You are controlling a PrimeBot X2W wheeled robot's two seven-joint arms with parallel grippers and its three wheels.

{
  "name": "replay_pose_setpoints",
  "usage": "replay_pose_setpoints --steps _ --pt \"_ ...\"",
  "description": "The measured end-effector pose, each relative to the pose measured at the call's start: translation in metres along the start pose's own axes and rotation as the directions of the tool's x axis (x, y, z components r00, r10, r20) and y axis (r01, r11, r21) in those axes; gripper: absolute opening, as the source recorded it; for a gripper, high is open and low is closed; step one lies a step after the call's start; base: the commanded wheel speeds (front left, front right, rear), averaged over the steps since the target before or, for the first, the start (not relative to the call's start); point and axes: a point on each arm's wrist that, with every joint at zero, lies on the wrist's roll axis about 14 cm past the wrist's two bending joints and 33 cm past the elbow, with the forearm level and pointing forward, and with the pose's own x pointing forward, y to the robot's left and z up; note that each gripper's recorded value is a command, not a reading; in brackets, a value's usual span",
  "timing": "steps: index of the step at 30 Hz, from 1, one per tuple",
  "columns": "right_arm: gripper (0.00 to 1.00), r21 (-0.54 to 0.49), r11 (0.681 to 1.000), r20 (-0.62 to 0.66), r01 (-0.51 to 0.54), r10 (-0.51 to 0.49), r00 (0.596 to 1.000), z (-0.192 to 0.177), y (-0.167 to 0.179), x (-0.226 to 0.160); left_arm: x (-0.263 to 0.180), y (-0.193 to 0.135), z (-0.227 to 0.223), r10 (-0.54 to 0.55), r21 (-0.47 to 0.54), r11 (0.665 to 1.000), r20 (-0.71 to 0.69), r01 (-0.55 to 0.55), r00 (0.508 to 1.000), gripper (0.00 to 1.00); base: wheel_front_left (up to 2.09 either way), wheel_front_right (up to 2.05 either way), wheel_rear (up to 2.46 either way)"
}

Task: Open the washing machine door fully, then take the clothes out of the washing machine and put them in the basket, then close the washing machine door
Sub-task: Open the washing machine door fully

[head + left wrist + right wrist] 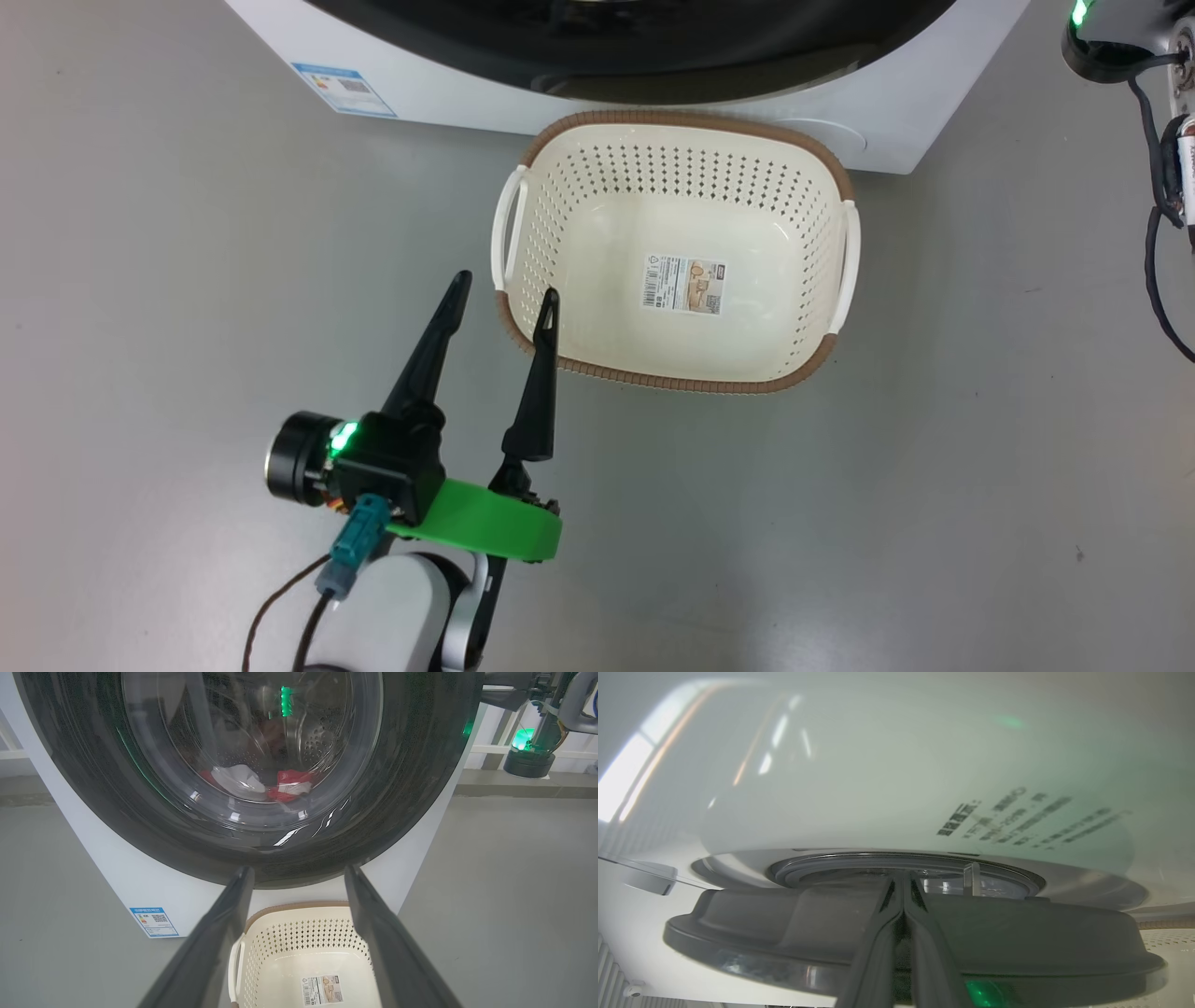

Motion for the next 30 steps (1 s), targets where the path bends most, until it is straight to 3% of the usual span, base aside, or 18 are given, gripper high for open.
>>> replay_pose_setpoints --steps 12,30 --pt "0.0 0.019 1.0 -0.084 -0.016 0.017 0.996 -0.007 0.005 -0.009 0.001 -0.004 0.0 -0.005 -0.003 1.0 0.002 0.005 1.0 1.0 0.0 0.0 0.0" --pt "0.0 0.04 0.999 -0.067 -0.005 0.007 0.998 -0.011 -0.003 -0.01 -0.005 -0.001 0.007 -0.001 0.005 1.0 0.01 0.001 1.0 1.0 0.0 0.0 0.0"
